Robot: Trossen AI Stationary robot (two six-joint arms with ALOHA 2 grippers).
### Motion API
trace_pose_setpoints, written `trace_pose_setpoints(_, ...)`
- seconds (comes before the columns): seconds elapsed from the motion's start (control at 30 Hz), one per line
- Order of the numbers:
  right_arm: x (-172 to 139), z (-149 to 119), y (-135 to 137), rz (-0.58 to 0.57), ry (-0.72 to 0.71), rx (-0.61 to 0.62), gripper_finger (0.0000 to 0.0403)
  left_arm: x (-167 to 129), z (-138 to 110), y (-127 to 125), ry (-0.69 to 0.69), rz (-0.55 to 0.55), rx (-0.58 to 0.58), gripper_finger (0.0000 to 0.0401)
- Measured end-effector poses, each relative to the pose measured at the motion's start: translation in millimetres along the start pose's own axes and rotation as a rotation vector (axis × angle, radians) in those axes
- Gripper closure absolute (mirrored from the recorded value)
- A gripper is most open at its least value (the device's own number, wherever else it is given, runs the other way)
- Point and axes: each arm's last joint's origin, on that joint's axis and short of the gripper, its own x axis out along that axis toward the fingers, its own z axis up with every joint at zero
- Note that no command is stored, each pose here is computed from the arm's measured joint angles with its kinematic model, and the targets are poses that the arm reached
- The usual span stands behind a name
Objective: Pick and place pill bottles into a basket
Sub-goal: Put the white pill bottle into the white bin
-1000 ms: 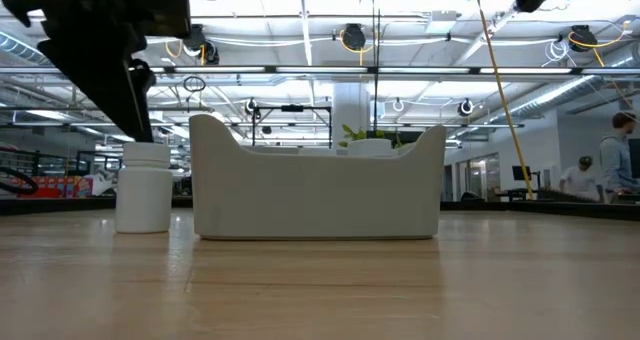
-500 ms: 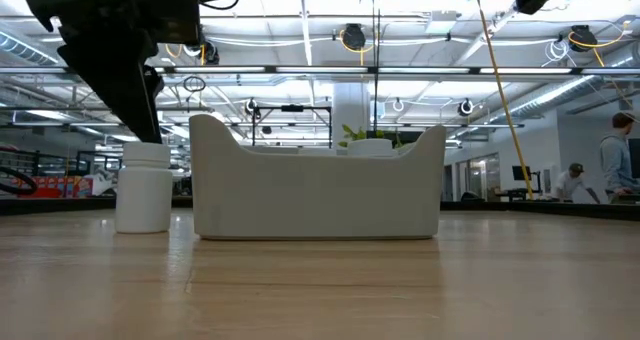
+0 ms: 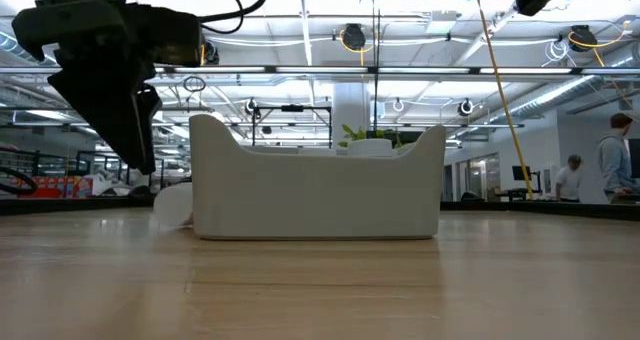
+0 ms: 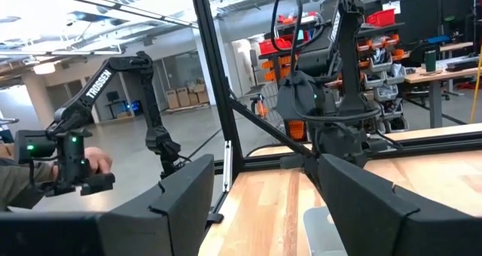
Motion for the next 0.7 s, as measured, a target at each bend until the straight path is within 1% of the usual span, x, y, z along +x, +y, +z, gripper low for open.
trace_pose_setpoints(0.13, 0.0, -1.0, -0.2, -0.002, 0.009, -0.007, 0.0167, -1.6, -0.9, -1.6, -0.041, 0.043, 0.040, 0.0162)
trace_pose_setpoints(0.23, 0.0, -0.9, -0.1, -0.002, 0.008, -0.007, 0.0167, -1.4, 0.1, -0.5, -0.097, 0.116, 0.029, 0.0162)
trace_pose_setpoints(0.3, 0.0, -0.9, -0.1, -0.002, 0.009, -0.004, 0.0167, -1.2, 0.8, 0.5, -0.118, 0.144, 0.023, 0.0162)
trace_pose_setpoints(0.4, 0.1, -1.1, -0.1, -0.002, 0.009, -0.005, 0.0167, -1.3, 1.4, 0.1, -0.132, 0.152, 0.037, 0.0162)
trace_pose_setpoints(0.53, 1.1, -3.3, -0.1, -0.004, 0.019, -0.009, 0.0167, -2.6, -4.4, -4.3, -0.110, 0.154, 0.125, 0.0162)
trace_pose_setpoints(0.6, 1.6, -4.4, -0.2, -0.009, 0.023, -0.011, 0.0167, -2.9, -7.0, -4.7, -0.090, 0.156, 0.150, 0.0162)
trace_pose_setpoints(0.63, 1.8, -4.8, -0.2, -0.011, 0.025, -0.012, 0.0167, -2.8, -6.7, -4.0, -0.090, 0.159, 0.134, 0.0162)
trace_pose_setpoints(0.67, 2.0, -5.1, -0.4, -0.018, 0.025, -0.013, 0.0167, -2.3, -4.8, -2.3, -0.097, 0.160, 0.094, 0.0162)
trace_pose_setpoints(0.7, 2.1, -5.4, -0.8, -0.034, 0.023, -0.013, 0.0167, -1.7, -2.0, -0.1, -0.108, 0.157, 0.025, 0.0162)
